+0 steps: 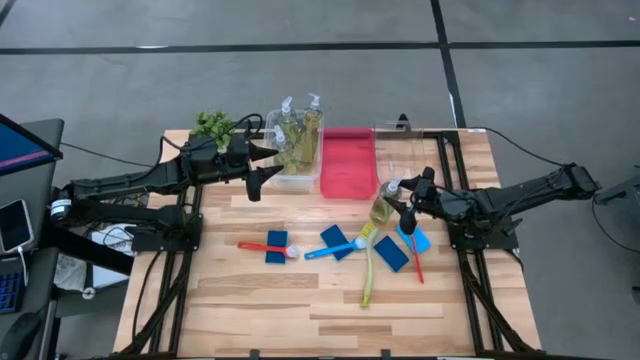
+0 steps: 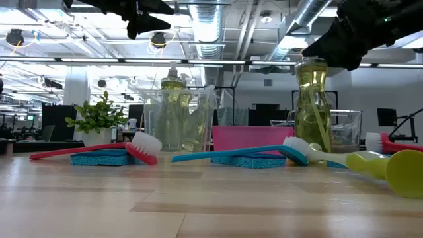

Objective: Pick & Place Kitchen Sink Supplies
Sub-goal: Put the yellow dish soap into the transparent container

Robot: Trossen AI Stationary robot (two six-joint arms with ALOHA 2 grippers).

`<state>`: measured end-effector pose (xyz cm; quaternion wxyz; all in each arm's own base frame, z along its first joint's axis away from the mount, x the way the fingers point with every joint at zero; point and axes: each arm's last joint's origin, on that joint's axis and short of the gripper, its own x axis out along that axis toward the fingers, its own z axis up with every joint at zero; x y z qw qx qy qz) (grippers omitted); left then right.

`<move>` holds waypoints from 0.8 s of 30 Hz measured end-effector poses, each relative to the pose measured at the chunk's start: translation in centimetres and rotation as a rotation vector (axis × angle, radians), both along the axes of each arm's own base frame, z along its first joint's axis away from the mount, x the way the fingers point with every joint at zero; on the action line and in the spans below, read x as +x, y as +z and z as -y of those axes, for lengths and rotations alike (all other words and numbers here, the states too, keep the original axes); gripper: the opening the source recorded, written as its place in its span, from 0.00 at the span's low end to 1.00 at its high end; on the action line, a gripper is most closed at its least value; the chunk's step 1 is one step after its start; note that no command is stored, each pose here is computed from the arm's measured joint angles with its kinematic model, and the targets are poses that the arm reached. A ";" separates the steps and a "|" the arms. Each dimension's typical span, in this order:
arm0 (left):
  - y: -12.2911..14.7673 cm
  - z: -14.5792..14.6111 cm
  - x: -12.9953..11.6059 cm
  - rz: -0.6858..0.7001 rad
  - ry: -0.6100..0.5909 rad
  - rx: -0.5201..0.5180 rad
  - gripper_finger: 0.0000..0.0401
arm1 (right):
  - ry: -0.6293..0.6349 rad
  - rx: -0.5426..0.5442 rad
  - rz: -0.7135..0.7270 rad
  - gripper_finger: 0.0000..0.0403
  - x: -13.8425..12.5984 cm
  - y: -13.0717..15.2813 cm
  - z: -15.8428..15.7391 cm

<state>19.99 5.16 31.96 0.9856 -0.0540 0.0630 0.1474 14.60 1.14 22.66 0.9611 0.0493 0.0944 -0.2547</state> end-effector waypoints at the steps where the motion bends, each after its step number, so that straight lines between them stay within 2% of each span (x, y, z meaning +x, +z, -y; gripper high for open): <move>1: 0.0 0.0 0.0 0.000 0.000 0.000 0.59 | 0.000 0.000 0.001 0.66 0.0 0.0 0.0; 8: 0.0 0.0 0.0 0.000 0.000 0.000 0.59 | -0.004 0.001 0.011 0.62 0.0 0.1 0.0; 20: 0.0 0.0 0.0 0.000 0.000 0.000 0.59 | -0.004 0.000 0.011 0.32 0.0 0.1 0.0; 24: 0.0 0.0 0.0 0.000 0.000 0.000 0.59 | -0.005 -0.004 0.005 0.27 0.0 0.0 0.0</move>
